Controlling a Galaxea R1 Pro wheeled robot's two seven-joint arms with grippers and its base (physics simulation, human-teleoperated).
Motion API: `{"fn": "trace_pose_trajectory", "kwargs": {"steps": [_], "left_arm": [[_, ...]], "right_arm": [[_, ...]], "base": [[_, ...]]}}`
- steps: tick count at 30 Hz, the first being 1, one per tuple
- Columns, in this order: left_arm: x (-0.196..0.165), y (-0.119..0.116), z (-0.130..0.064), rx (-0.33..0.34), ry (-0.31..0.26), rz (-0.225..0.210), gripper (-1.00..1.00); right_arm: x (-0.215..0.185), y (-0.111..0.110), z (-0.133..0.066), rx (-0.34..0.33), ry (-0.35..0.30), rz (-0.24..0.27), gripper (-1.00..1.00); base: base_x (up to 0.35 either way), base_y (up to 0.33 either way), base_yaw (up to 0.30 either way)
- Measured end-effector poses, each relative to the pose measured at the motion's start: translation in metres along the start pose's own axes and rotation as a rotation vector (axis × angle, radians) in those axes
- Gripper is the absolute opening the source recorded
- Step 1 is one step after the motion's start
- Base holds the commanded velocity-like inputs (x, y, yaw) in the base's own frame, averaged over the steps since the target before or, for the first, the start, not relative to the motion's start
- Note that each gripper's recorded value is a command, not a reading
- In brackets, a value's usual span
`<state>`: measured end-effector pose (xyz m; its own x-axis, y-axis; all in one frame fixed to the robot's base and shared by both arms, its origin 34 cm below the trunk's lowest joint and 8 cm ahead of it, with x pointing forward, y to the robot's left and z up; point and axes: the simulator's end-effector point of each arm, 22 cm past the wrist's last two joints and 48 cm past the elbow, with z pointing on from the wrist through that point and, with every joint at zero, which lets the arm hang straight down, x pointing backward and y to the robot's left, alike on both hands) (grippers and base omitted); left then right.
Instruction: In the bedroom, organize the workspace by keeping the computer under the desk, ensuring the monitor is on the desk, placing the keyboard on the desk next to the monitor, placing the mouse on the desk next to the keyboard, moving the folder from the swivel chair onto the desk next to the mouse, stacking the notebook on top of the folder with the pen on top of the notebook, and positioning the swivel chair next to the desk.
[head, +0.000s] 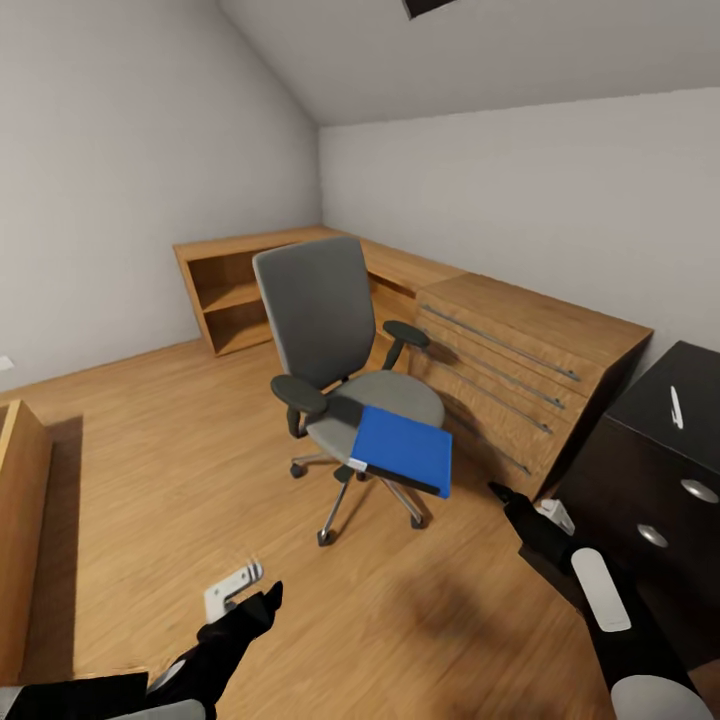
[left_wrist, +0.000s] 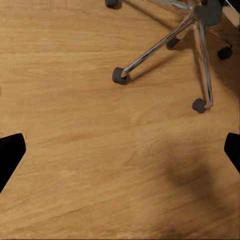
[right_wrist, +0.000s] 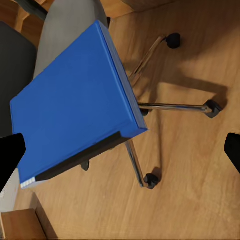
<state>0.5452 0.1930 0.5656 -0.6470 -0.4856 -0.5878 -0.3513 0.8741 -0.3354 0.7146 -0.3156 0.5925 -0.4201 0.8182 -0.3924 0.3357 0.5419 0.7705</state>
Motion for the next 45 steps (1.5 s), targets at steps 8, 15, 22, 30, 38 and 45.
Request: {"fn": "trace_pose_trajectory", "kwargs": {"steps": [8,15,22,30,38,45], "left_arm": [[0.031,0.011,0.006,-0.002,0.037,0.039,1.0],[0.045,0.017,0.015,-0.001,0.043,0.045,1.0],[0.055,0.025,0.024,-0.006,0.042,0.047,1.0],[0.068,0.033,0.034,-0.009,0.043,0.048,1.0],[0.081,0.039,0.044,-0.009,0.045,0.048,1.0],[0.093,0.046,0.054,-0.01,0.045,0.048,1.0]], "right_arm": [[0.02,-0.018,0.009,-0.012,0.018,0.076,1.0],[0.033,-0.032,0.016,-0.016,0.026,0.107,1.0],[0.039,-0.044,0.021,-0.022,0.026,0.113,1.0],[0.046,-0.046,0.025,-0.08,0.022,0.113,1.0],[0.053,-0.057,0.03,-0.097,0.021,0.111,1.0],[0.061,-0.068,0.035,-0.107,0.022,0.11,1.0]], "base": [[0.0,0.0,0.0],[0.0,0.0,0.0],[0.0,0.0,0.0],[0.0,0.0,0.0],[0.0,0.0,0.0],[0.0,0.0,0.0]]}}
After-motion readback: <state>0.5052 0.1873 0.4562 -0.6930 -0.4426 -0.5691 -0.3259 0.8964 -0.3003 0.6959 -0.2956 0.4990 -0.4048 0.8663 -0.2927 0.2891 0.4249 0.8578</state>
